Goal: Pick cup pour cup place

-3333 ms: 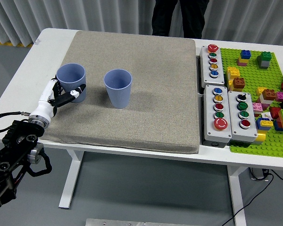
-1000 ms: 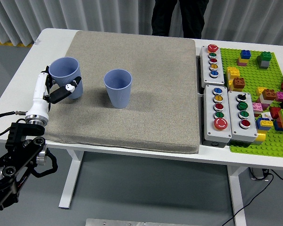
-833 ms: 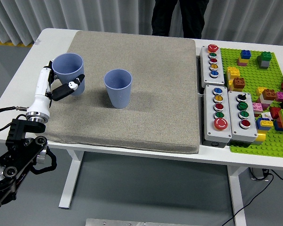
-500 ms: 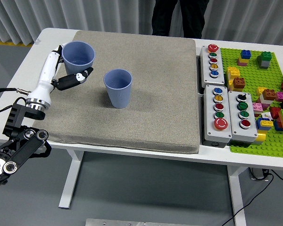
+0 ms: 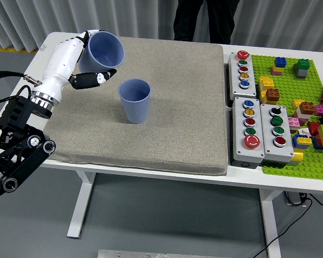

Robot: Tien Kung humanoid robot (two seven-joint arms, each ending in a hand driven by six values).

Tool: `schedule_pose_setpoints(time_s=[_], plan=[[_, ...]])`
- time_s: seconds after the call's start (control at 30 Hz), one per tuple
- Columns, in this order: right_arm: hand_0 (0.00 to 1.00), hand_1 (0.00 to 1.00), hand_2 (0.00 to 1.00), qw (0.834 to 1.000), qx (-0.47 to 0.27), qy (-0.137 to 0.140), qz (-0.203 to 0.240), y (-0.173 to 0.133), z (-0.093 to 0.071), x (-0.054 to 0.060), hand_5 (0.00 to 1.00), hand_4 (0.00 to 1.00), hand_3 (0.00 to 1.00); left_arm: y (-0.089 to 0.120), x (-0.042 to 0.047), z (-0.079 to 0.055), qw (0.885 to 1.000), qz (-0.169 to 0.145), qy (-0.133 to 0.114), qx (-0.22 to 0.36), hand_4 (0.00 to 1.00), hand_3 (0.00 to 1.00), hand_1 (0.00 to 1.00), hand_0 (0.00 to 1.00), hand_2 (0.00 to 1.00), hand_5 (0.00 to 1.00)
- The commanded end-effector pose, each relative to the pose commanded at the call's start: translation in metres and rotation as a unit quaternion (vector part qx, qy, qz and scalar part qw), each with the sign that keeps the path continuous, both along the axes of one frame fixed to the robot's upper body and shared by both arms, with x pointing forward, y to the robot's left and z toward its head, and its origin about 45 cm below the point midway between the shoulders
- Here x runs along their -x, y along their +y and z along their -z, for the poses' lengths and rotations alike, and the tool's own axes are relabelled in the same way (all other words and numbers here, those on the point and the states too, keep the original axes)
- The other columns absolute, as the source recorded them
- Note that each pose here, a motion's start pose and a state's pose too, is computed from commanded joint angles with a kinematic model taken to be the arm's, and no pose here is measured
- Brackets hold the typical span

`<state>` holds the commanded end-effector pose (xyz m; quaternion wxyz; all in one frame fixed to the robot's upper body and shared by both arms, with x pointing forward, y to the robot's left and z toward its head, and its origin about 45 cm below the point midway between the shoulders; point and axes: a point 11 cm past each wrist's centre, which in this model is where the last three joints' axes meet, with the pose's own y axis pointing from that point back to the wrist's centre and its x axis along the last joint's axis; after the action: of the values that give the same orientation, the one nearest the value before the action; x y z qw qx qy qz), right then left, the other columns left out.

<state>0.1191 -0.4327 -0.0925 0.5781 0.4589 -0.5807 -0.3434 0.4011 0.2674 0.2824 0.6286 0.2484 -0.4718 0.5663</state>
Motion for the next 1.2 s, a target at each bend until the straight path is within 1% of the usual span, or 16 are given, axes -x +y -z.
schedule_pose_setpoints(time_s=[0.07, 0.1, 0.23, 0.33, 0.43, 0.5, 0.7, 0.8, 0.93, 1.03, 1.2], plan=[[0.695, 0.684, 0.618, 1.0, 0.0, 0.0, 0.0, 0.0, 0.0, 0.0, 0.186, 0.024, 0.601, -0.001, 0.0002, 0.0, 1.0, 0.001, -0.001, -0.005, 0.68, 0.687, 0.621, 0.628, 0.646, 0.107], [0.695, 0.684, 0.618, 1.0, 0.0, 0.001, 0.0, 0.0, 0.0, 0.001, 0.186, 0.024, 0.601, -0.003, 0.0004, 0.001, 1.0, 0.003, -0.003, -0.03, 0.68, 0.687, 0.621, 0.628, 0.646, 0.107], [0.695, 0.684, 0.619, 1.0, 0.0, 0.001, 0.0, 0.0, 0.0, 0.001, 0.185, 0.024, 0.601, -0.008, 0.0005, 0.0, 0.996, 0.01, -0.018, -0.089, 0.677, 0.687, 0.62, 0.628, 0.645, 0.105], [0.695, 0.684, 0.619, 1.0, 0.0, -0.001, 0.001, 0.0, 0.0, -0.001, 0.186, 0.025, 0.601, -0.012, -0.0011, -0.003, 0.99, 0.015, -0.033, -0.138, 0.677, 0.684, 0.618, 0.627, 0.638, 0.112], [0.695, 0.684, 0.619, 1.0, 0.0, -0.004, 0.002, 0.0, -0.001, -0.003, 0.186, 0.025, 0.601, -0.017, -0.0024, -0.004, 0.983, 0.023, -0.044, -0.177, 0.677, 0.684, 0.618, 0.627, 0.638, 0.112], [0.695, 0.684, 0.619, 1.0, 0.0, -0.005, 0.002, -0.001, -0.001, -0.004, 0.186, 0.025, 0.601, -0.02, -0.0032, -0.004, 0.979, 0.027, -0.047, -0.195, 0.677, 0.684, 0.618, 0.627, 0.638, 0.112], [0.695, 0.684, 0.618, 1.0, 0.0, -0.007, 0.003, -0.001, -0.002, -0.005, 0.185, 0.024, 0.601, -0.021, -0.0054, -0.001, 0.975, 0.031, -0.046, -0.217, 0.674, 0.684, 0.617, 0.628, 0.638, 0.102], [0.695, 0.684, 0.619, 1.0, 0.0, -0.007, 0.003, -0.001, -0.002, -0.005, 0.183, 0.025, 0.601, -0.021, -0.0055, 0.001, 0.972, 0.032, -0.046, -0.228, 0.678, 0.684, 0.617, 0.628, 0.639, 0.113], [0.695, 0.684, 0.619, 1.0, 0.0, -0.007, 0.003, -0.001, -0.002, -0.006, 0.181, 0.025, 0.601, -0.021, -0.0063, 0.002, 0.971, 0.031, -0.046, -0.231, 0.677, 0.685, 0.617, 0.631, 0.642, 0.112], [0.695, 0.684, 0.619, 1.0, 0.0, -0.008, 0.002, -0.001, -0.002, -0.007, 0.181, 0.025, 0.601, -0.018, -0.0091, 0.005, 0.974, 0.03, -0.037, -0.221, 0.677, 0.685, 0.617, 0.631, 0.642, 0.112], [0.696, 0.684, 0.619, 1.0, 0.0, -0.009, 0.003, 0.0, -0.002, -0.008, 0.181, 0.025, 0.601, -0.019, -0.009, 0.006, 0.974, 0.03, -0.039, -0.221, 0.674, 0.687, 0.617, 0.632, 0.643, 0.109]])
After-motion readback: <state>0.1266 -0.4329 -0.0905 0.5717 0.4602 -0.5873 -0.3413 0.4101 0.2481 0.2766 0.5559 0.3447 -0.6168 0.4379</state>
